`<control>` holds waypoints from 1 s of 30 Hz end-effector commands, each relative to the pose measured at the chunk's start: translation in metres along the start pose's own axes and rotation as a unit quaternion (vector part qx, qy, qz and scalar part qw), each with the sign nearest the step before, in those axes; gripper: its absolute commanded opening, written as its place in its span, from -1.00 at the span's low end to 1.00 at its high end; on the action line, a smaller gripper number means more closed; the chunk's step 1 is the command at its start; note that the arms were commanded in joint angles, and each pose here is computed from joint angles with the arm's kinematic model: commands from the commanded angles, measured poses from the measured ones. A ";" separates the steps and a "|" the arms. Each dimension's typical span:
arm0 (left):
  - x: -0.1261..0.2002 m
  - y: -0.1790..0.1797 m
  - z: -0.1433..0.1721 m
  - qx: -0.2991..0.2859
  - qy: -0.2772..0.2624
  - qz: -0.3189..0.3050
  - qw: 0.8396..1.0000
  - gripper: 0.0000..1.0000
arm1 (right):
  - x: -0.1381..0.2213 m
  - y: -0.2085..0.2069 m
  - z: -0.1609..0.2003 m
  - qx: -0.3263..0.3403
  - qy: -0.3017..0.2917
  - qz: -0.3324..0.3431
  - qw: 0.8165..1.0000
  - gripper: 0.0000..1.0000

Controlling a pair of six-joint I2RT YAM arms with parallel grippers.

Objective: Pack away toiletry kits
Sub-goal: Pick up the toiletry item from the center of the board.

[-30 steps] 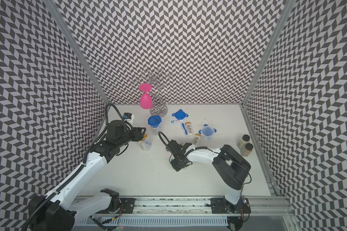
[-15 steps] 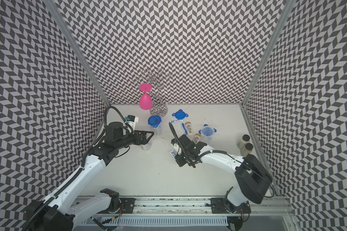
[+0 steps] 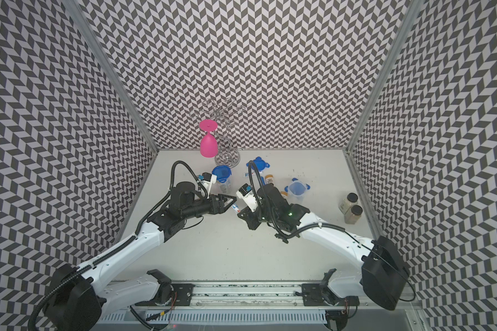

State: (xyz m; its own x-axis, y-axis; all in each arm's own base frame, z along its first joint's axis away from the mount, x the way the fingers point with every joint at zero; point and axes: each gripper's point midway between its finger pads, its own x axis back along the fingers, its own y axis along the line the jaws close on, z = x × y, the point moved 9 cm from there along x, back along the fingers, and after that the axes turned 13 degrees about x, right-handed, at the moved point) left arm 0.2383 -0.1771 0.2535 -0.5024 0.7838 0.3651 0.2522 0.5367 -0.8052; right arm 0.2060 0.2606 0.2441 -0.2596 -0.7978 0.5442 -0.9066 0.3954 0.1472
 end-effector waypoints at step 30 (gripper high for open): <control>0.061 0.008 -0.066 -0.149 -0.192 -0.215 0.946 -1.00 | 0.003 -0.022 -0.029 -0.008 -0.020 0.109 0.994 0.54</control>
State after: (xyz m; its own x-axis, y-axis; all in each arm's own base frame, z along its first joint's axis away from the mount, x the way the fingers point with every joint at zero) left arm 0.2604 -0.1184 0.2980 -0.7975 0.4810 0.3642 0.2202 0.7941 -0.5665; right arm 0.2268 0.2660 0.2554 -0.3895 -0.7420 0.5456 -0.8597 0.5055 0.0738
